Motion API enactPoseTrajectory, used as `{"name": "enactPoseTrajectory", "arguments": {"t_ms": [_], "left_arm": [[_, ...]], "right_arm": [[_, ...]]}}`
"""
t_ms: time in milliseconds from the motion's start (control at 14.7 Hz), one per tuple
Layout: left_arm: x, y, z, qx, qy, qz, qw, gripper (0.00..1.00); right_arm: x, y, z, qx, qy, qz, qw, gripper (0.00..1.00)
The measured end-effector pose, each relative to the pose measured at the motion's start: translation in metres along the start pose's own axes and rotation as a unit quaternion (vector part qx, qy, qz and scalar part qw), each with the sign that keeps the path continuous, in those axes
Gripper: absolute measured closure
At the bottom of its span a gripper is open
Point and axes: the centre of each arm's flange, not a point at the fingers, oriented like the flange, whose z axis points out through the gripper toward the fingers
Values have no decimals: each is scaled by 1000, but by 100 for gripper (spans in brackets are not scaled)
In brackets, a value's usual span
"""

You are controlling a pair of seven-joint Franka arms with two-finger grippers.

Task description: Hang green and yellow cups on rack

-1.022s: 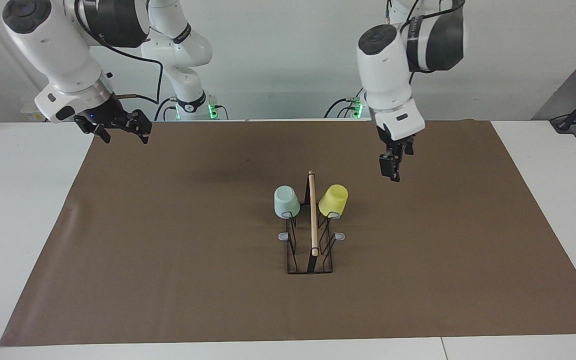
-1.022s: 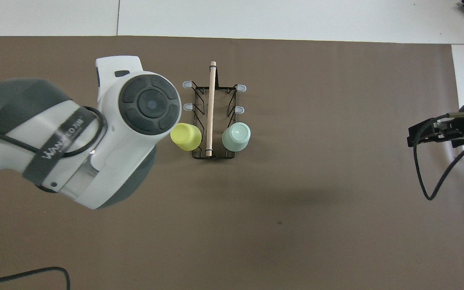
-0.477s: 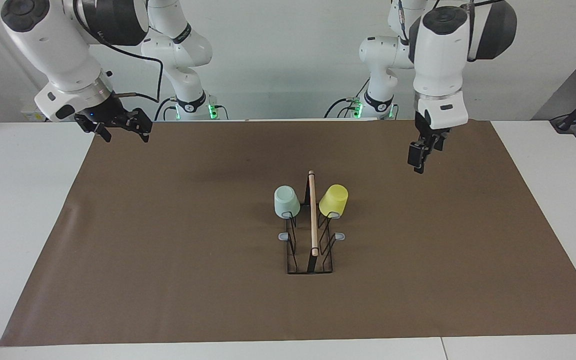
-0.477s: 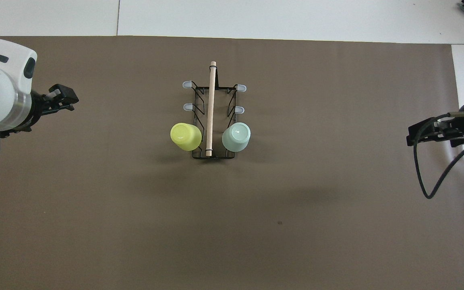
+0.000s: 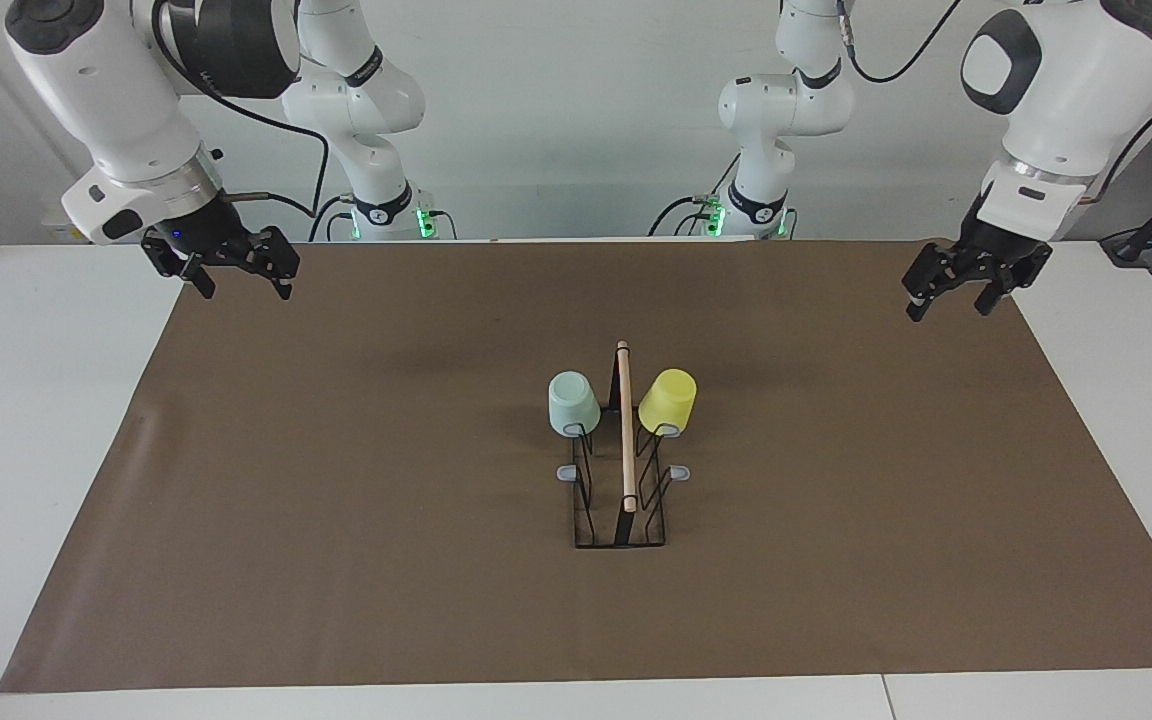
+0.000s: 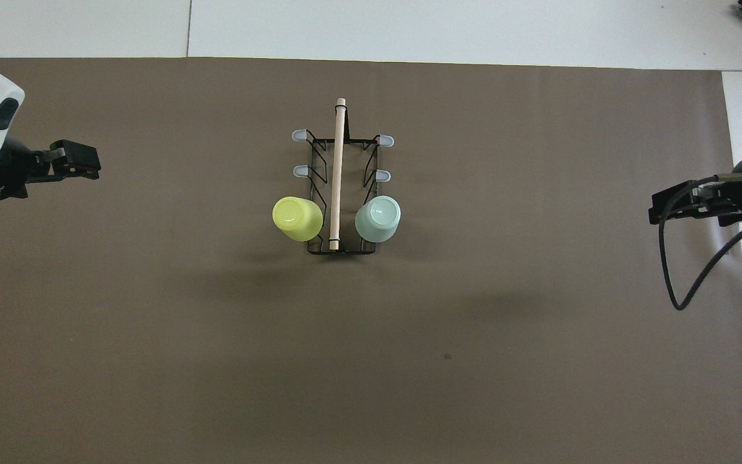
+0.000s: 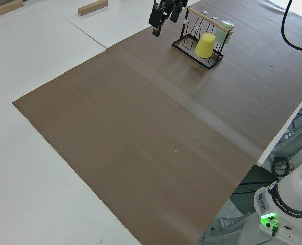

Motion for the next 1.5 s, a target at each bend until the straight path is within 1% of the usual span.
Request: {"name": "enactPoseTrajectory", "arguments": {"t_ms": [136, 272, 409, 681, 817, 1022, 1158, 1498], "left_arm": [[-3, 5, -20, -2, -7, 8, 1000, 0], [-8, 12, -36, -3, -21, 15, 1000, 0], [-13, 18, -43, -3, -35, 23, 999, 0], [-29, 49, -54, -2, -53, 53, 997, 0], [-38, 52, -55, -1, -64, 57, 996, 0], [-43, 44, -50, 3, -74, 50, 996, 0], [-44, 37, -48, 4, -75, 47, 996, 0], [-44, 31, -48, 3, -75, 68, 995, 0]], "right_arm": [[-1, 1, -2, 0, 2, 1, 1000, 0], [-1, 0, -2, 0, 2, 0, 1000, 0], [-1, -1, -2, 0, 2, -1, 1000, 0], [-1, -1, -2, 0, 2, -1, 1000, 0], [-1, 0, -3, 0, 2, -1, 1000, 0], [-1, -1, -3, 0, 4, -1, 1000, 0], [-1, -1, -3, 0, 4, -1, 1000, 0], [-1, -1, -3, 0, 4, -1, 1000, 0]]}}
